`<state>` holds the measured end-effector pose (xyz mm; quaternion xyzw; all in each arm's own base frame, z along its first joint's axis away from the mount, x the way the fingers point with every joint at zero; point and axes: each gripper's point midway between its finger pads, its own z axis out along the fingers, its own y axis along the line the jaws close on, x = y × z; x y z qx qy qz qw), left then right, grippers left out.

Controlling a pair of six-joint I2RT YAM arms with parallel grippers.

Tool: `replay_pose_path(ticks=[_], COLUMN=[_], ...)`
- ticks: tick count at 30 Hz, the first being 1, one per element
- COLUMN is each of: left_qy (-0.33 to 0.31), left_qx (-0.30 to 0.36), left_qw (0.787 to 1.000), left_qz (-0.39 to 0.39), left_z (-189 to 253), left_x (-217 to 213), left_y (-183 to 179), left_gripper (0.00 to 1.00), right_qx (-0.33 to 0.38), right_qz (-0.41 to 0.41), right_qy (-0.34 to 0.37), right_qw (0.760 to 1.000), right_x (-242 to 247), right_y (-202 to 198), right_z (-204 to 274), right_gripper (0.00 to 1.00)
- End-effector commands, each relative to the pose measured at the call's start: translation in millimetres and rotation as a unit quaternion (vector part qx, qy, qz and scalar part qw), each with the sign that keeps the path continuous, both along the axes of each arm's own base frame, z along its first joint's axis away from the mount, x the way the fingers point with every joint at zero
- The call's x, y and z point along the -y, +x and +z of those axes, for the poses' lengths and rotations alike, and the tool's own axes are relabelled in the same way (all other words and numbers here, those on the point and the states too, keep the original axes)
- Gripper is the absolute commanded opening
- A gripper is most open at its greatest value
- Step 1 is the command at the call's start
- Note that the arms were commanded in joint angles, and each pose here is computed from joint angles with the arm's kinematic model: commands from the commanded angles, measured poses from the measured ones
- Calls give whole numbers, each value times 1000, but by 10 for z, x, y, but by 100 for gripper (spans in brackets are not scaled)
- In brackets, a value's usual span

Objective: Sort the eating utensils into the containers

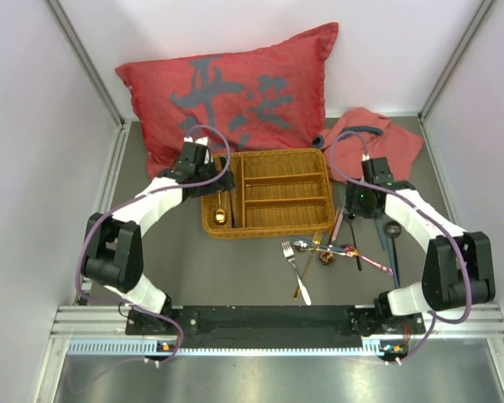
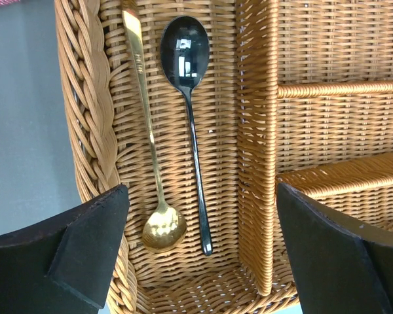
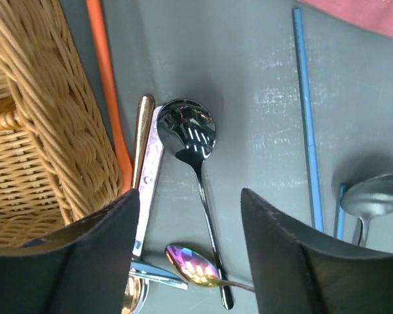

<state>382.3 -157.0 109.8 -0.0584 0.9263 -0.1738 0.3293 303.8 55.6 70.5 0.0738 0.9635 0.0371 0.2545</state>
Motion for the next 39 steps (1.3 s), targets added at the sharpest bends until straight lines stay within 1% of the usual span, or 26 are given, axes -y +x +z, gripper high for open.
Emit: replay_pose_path(ticks=[1, 2, 4, 5, 7, 8, 10, 11, 13, 14, 16, 17, 18, 20, 25, 29, 31, 32, 33, 34, 35, 36, 37, 39], left_qy=[3, 2, 1, 0, -11, -17, -33, -40, -50, -54, -58, -60, -61, -64, -73, -97, -122, -138, -164, -180, -195, -211, -226, -243], left_qx=[40, 41, 42, 44, 43, 47, 50, 54, 61, 63, 66, 67, 68, 76, 88, 100, 100, 110, 106, 104, 116, 113, 111, 123], left_qw=[999, 999, 999, 999, 999, 999, 998, 998, 997, 996, 996, 995, 995, 995, 992, 987, 983, 979, 974, 970, 964, 961, 955, 946], left_qz=[9, 9, 9, 8, -2, -7, -16, -19, -23, -25, -30, -31, -32, -34, -47, -74, -91, -101, -117, -127, -138, -139, -158, -173], left_z=[307, 323, 340, 356, 368, 373, 413, 419, 472, 487, 521, 534, 551, 613, 745, 864, 910, 968, 1017, 1029, 1105, 1123, 1154, 1247], left_x=[-44, -40, -40, -38, 4, 25, 76, 92, 122, 133, 149, 154, 157, 158, 181, 285, 374, 432, 517, 577, 638, 682, 767, 869], left_y=[134, 137, 136, 135, 114, 114, 94, 91, 83, 83, 65, 61, 53, 43, -23, -62, -105, -97, -145, -172, -163, -168, -223, -226], left_gripper=[98, 98, 98, 98, 98, 98, 98, 98, 98, 98, 98, 98, 98, 98, 98, 98, 98, 97, 97, 97, 96, 96, 96, 95], right_qx=[-4, -14, -28, -35, -49, -53, -70, -79, -89, -92, -106, -113, -116, -128, -96, -40, -7, -3, 21, 30, 34, 50, 58, 75], right_qz=[5, 9, 8, 6, 5, -1, -4, -4, -5, -7, -7, -5, -5, -2, 0, -2, -7, -11, -13, -16, -17, -17, -15, -11], right_qy=[4, 9, 9, 8, 9, 5, 1, -2, -4, -5, -8, -9, -10, -12, -9, -2, -9, -14, -15, -21, -22, -20, -16, -7], right_qw=[1000, 1000, 1000, 999, 999, 999, 998, 997, 996, 996, 994, 994, 993, 992, 995, 999, 1000, 1000, 1000, 999, 999, 998, 998, 997], right_x=[-50, -73, -69, -64, -61, -36, -23, -12, -9, -6, -2, -2, -4, -2, -7, -11, 19, 48, 59, 84, 93, 87, 73, 36], right_y=[23, -4, -62, -85, -175, -197, -255, -286, -308, -302, -319, -327, -317, -327, -259, -165, -81, -89, -30, -6, -9, 46, 65, 122], right_z=[-81, -135, -222, -269, -389, -424, -521, -544, -586, -594, -646, -668, -667, -713, -553, -142, 82, 155, 329, 401, 464, 592, 656, 813], right_gripper=[59, 53, 52, 48, 44, 39, 37, 34, 32, 30, 22, 7, 1, 0, 0, 0, 0, 0, 0, 0, 0, 0, 0, 0])
